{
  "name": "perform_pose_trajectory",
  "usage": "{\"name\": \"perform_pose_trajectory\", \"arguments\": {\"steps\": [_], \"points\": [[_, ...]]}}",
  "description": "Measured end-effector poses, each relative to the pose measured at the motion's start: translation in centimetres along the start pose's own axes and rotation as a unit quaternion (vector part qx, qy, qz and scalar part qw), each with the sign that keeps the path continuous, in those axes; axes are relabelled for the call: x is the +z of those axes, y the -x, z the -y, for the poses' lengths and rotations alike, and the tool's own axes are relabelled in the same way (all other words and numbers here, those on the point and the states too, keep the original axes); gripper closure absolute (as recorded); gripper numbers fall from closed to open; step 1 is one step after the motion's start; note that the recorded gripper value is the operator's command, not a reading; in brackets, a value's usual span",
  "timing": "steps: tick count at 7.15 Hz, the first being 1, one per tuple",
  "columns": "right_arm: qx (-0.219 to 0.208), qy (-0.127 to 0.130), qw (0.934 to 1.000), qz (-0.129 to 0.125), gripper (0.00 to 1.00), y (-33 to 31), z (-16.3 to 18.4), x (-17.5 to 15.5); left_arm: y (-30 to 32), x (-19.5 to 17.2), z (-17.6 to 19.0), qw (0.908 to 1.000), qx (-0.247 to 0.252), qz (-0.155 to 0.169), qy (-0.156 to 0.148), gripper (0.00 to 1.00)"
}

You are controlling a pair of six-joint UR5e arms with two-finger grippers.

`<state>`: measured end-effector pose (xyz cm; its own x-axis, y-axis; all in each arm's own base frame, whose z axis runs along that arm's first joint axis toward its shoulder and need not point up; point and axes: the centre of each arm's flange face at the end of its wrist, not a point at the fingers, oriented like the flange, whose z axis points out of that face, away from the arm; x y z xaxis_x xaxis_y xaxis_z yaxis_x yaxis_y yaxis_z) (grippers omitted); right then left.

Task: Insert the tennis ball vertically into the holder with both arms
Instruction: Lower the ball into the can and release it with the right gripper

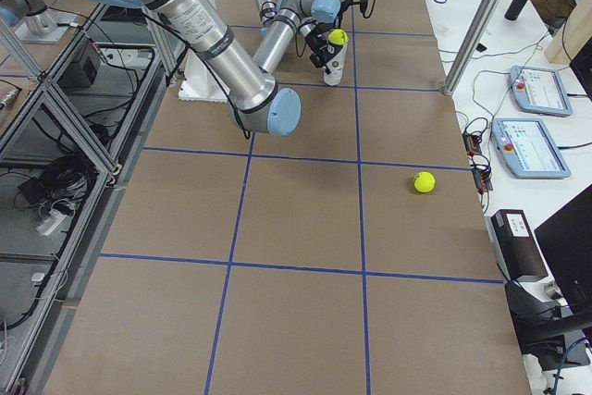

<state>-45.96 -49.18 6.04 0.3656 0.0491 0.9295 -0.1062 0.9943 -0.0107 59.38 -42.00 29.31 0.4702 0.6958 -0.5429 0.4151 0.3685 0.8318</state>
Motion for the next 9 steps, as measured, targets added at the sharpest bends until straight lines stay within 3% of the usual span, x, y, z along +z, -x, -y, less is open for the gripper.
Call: {"name": "perform_pose_trajectory", "arguments": {"steps": [6, 9], "points": [[0.0, 0.006, 0.9998, -0.018, 1.0, -0.3, -1.1, 3.0, 0.0, 0.0, -0.1, 1.0, 0.0, 0.0, 0.001, 0.21], [-0.003, 0.003, 0.9999, -0.013, 1.0, 0.1, -1.4, 2.6, -0.1, 0.0, 0.0, 1.0, 0.0, 0.0, 0.0, 0.2]]}}
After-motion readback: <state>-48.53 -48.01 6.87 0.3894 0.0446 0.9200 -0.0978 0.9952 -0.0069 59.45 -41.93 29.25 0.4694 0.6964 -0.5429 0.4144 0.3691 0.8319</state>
